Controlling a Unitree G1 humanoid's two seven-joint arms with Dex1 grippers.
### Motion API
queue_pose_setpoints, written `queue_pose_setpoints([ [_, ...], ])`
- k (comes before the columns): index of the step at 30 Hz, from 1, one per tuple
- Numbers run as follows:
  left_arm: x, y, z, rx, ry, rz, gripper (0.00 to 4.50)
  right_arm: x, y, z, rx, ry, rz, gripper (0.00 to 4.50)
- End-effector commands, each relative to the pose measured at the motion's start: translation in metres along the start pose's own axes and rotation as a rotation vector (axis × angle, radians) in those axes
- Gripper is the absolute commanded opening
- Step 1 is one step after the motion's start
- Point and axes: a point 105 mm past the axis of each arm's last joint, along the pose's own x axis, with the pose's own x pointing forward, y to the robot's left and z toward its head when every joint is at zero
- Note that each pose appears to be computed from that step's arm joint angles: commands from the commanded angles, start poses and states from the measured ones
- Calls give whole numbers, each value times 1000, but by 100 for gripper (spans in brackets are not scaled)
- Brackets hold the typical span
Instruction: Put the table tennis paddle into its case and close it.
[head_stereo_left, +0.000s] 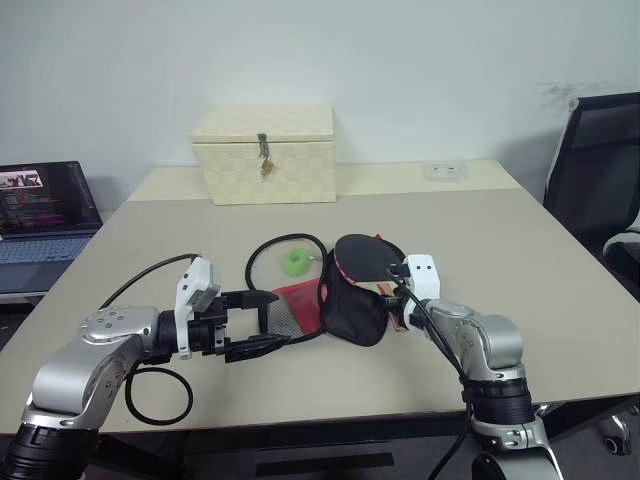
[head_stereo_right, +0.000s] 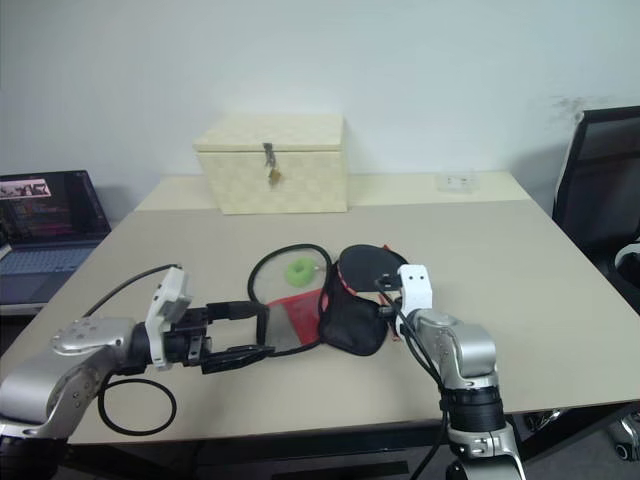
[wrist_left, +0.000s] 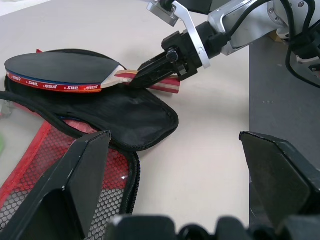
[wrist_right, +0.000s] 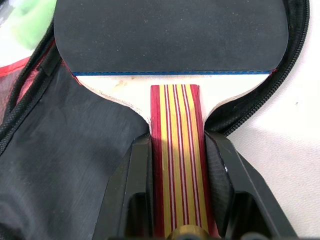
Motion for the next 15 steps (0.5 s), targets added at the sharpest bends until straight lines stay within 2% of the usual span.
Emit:
queue_pose_setpoints([
  [1,-1,0,12,45,-20,-6,450,-4,4,24,-17,-95,-13,199],
  [6,0,1,12,44,-22,-5,450,-9,3,31,-42,-128,-18,355],
  [8,0,1,12,44,-22,-4,450,-20,14,42,-54,-165,78,417],
  [11,-2,1,11,39,-18,0,450,-46,33,50,-148,-177,284,417],
  [15,-6,2,9,28,-12,5,450,-74,22,51,-257,-167,392,417],
])
